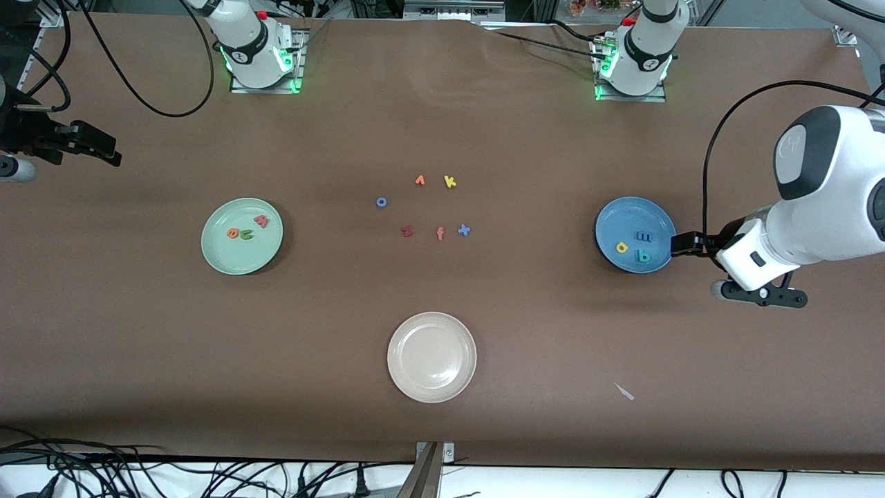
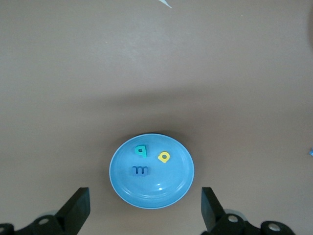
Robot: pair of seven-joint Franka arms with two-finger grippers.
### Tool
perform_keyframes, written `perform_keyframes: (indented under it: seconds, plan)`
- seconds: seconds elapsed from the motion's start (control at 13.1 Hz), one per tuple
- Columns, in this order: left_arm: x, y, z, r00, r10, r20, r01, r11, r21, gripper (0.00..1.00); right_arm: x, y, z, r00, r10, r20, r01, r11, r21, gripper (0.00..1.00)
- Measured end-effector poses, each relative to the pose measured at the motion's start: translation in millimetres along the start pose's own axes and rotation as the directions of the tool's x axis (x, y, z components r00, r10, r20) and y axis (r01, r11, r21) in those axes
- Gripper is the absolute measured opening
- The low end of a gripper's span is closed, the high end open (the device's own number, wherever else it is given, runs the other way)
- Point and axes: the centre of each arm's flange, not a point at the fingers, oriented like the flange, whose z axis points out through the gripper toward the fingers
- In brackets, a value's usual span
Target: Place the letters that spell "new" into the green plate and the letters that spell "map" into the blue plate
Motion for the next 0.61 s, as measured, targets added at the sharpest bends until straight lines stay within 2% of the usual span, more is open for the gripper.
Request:
perform_keyframes:
  seconds: [0.61]
  plan:
    - [-0.9,-6.6,6.5,1.000,-0.005,0.012,0.005,1.000,-0.002,1.00,0.2,0.1,-0.1,1.000,-0.001,-0.002,0.001,1.000,0.000,1.00]
